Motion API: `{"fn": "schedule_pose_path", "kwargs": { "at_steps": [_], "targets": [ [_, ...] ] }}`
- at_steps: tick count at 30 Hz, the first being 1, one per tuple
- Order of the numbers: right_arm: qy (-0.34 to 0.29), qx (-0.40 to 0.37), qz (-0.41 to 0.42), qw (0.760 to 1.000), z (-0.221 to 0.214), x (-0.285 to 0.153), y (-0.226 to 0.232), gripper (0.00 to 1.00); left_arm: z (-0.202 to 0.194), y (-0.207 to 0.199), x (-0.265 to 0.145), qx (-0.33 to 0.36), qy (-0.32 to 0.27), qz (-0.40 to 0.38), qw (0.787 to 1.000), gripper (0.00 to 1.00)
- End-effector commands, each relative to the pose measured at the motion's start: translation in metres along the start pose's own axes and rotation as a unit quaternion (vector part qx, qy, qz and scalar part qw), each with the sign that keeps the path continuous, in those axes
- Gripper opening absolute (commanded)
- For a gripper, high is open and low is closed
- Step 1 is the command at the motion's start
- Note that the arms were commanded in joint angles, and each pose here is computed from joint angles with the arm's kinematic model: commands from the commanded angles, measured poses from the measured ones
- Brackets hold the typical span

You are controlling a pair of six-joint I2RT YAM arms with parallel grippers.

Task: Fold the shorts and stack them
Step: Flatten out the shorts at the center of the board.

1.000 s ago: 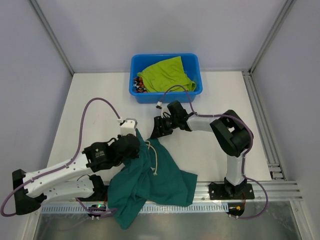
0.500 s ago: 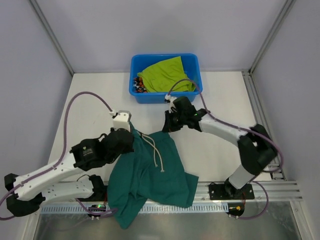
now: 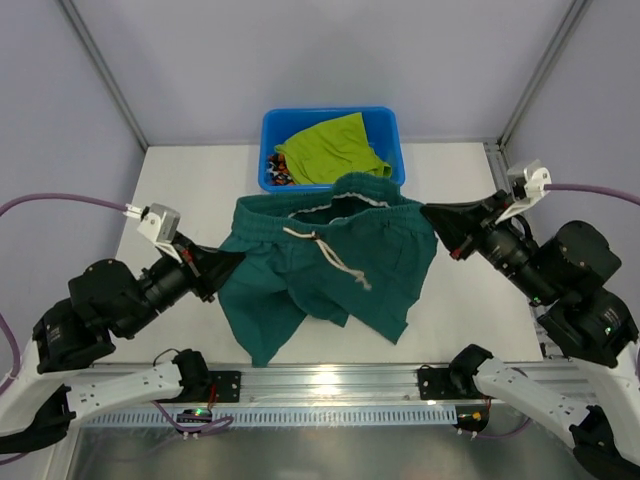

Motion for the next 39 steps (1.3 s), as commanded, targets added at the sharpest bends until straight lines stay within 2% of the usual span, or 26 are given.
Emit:
{"fn": "schedule_pose_path", "kwargs": {
  "at_steps": [1, 6, 9, 11, 13, 14, 15, 17, 18, 20, 21, 23, 24, 25, 27, 28, 29, 30, 32, 33, 34, 36, 39],
  "targets": [
    [0.064, -0.014, 0.018, 0.998, -0.035, -0.019, -0.003, 0.04, 0.003, -0.019, -0.012, 0.004, -0.005, -0.091, 0.996, 0.00],
    [0.031, -0.031, 0.091, 0.995, -0.019, -0.053, 0.016, 0.04, 0.014, -0.018, -0.031, -0.005, -0.028, -0.113, 0.993, 0.00],
    [-0.018, -0.045, 0.141, 0.989, 0.010, -0.066, 0.034, 0.04, 0.030, -0.010, -0.041, -0.003, -0.063, -0.092, 0.994, 0.00],
    [-0.054, -0.053, 0.149, 0.986, 0.036, -0.060, 0.041, 0.04, 0.051, -0.005, -0.043, 0.005, -0.085, -0.061, 0.994, 0.00],
    [-0.079, -0.056, 0.115, 0.989, 0.060, -0.052, 0.039, 0.04, 0.066, 0.009, -0.037, 0.012, -0.099, 0.019, 0.995, 0.00],
    [-0.057, -0.053, 0.087, 0.993, 0.057, -0.026, 0.032, 0.04, 0.076, 0.015, -0.041, 0.014, -0.099, 0.051, 0.994, 0.00],
    [-0.056, -0.053, 0.033, 0.997, 0.059, -0.014, 0.019, 0.04, 0.073, 0.021, -0.019, 0.032, -0.077, 0.118, 0.989, 0.00],
    [-0.014, -0.047, -0.037, 0.998, 0.038, 0.020, -0.002, 0.04, 0.060, 0.024, 0.003, 0.067, -0.029, 0.165, 0.984, 0.00],
    [0.019, -0.031, -0.064, 0.997, 0.012, 0.034, -0.013, 0.04, 0.045, 0.021, 0.027, 0.089, 0.007, 0.186, 0.978, 0.00],
    [0.053, -0.011, -0.096, 0.994, -0.022, 0.051, -0.028, 0.04, 0.019, 0.019, 0.050, 0.095, 0.046, 0.204, 0.973, 0.04],
    [0.100, -0.001, -0.118, 0.988, -0.068, 0.059, -0.043, 0.04, -0.010, 0.022, 0.071, 0.107, 0.087, 0.217, 0.966, 0.06],
    [0.114, 0.033, -0.135, 0.984, -0.104, 0.071, -0.055, 0.04, -0.044, 0.024, 0.092, 0.091, 0.134, 0.207, 0.965, 0.06],
    [0.155, 0.037, -0.152, 0.975, -0.145, 0.076, -0.069, 0.04, -0.054, 0.033, 0.104, 0.056, 0.139, 0.224, 0.963, 0.05],
    [0.160, 0.046, -0.162, 0.973, -0.157, 0.082, -0.076, 0.04, -0.086, 0.042, 0.116, 0.044, 0.186, 0.225, 0.955, 0.04],
    [0.208, 0.060, -0.206, 0.954, -0.195, 0.087, -0.107, 0.04, -0.106, 0.055, 0.132, -0.004, 0.200, 0.243, 0.949, 0.03],
    [0.224, 0.070, -0.225, 0.946, -0.206, 0.085, -0.120, 0.04, -0.126, 0.074, 0.137, -0.018, 0.223, 0.271, 0.936, 0.03],
    [0.238, 0.090, -0.228, 0.940, -0.215, 0.084, -0.129, 0.03, -0.135, 0.078, 0.141, -0.035, 0.234, 0.269, 0.933, 0.04],
    [0.243, 0.108, -0.265, 0.927, -0.225, 0.075, -0.156, 0.04, -0.141, 0.084, 0.145, -0.045, 0.240, 0.278, 0.929, 0.17],
    [0.255, 0.119, -0.295, 0.913, -0.236, 0.067, -0.177, 0.04, -0.151, 0.094, 0.153, -0.056, 0.263, 0.282, 0.921, 0.32],
    [0.259, 0.118, -0.306, 0.908, -0.239, 0.063, -0.185, 0.04, -0.152, 0.094, 0.155, -0.058, 0.270, 0.274, 0.921, 0.55],
    [0.262, 0.120, -0.325, 0.901, -0.242, 0.057, -0.197, 0.04, -0.151, 0.096, 0.157, -0.053, 0.274, 0.266, 0.923, 0.63],
    [0.285, 0.124, -0.312, 0.898, -0.251, 0.058, -0.203, 0.04, -0.139, 0.104, 0.164, -0.079, 0.272, 0.237, 0.929, 0.70],
    [0.297, 0.140, -0.305, 0.894, -0.263, 0.062, -0.215, 0.04, -0.118, 0.132, 0.176, -0.125, 0.261, 0.206, 0.935, 0.73]
  ]
}}
Point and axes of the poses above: each gripper's point midway between its finger pads, its own x axis out along the fingers, its own y axis along the line the jaws close on, z = x × y, the point moved 5 cm from there along -x, back along the fingers, and after that the axes turned 4 degrees about x, right-handed, at the moved point
